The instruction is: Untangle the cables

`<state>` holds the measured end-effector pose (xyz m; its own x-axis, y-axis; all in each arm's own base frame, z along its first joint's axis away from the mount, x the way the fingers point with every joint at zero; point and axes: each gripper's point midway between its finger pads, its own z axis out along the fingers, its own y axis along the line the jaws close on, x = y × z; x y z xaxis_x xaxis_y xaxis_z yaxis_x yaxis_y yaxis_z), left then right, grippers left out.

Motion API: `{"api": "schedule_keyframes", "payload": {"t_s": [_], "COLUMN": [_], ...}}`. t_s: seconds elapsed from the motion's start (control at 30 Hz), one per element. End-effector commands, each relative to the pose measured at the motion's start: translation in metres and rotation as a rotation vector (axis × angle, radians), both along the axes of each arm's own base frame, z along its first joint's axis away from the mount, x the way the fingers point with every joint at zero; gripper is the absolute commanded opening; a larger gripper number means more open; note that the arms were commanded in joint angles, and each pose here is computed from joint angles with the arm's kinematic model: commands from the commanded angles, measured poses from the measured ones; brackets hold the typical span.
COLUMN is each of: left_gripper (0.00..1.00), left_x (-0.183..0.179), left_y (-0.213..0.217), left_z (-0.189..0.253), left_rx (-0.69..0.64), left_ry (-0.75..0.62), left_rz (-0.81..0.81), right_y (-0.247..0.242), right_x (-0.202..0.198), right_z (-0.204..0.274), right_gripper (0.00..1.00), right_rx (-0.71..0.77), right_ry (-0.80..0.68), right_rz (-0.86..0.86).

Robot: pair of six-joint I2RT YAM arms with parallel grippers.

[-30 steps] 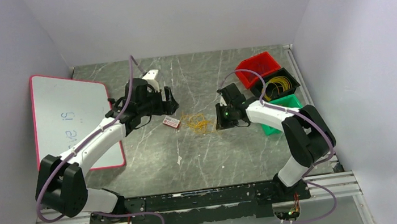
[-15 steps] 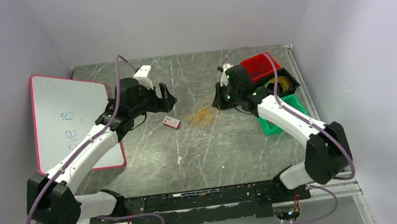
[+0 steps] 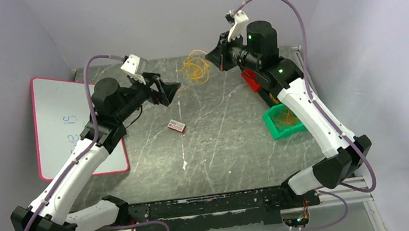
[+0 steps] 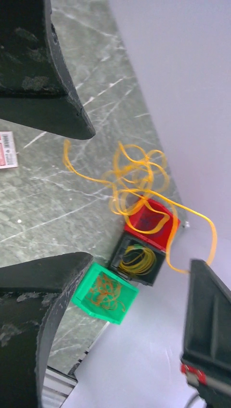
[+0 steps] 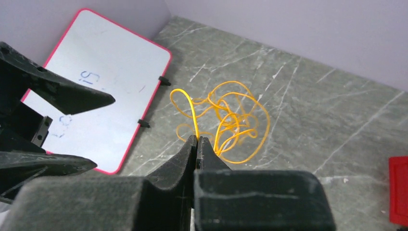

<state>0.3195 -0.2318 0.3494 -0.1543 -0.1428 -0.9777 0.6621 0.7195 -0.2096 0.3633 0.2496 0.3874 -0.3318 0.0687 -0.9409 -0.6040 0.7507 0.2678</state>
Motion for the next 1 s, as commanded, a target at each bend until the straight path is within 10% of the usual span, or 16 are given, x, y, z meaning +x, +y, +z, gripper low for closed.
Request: {"api": "schedule_keyframes", "payload": {"t_s": [0.0, 0.53, 0.73, 0.97], "left_gripper": [0.91, 0.85, 0.67, 0.24], "left_x": [-0.005, 0.007, 0.02, 0.021], "left_y": [-0.006, -0.043, -0.049, -0.047], "left_z": [0.051, 0.032, 0.005, -0.005], "left_rx": [-0.026, 0.006, 0.039, 0.054], "left_ry": [-0.146, -0.084, -0.018, -0.001], "left_rz": [-0.05, -0.224, -0.221, -0.205], "right_y": [0.014, 0.039, 0.038, 0.031], "right_x": [-0.007, -0.037, -0.043, -0.043], "right_z": [-0.005, 0.003, 0.013, 0.01], "right_gripper": [0.0, 0.0, 0.0, 0.0], "right_rx": [0.013, 0.141, 0.145, 0.128], "right_ry": [0.062, 0.115, 0.084, 0.079], "right_rz": [0.079, 0.263, 0.28, 0.24]}}
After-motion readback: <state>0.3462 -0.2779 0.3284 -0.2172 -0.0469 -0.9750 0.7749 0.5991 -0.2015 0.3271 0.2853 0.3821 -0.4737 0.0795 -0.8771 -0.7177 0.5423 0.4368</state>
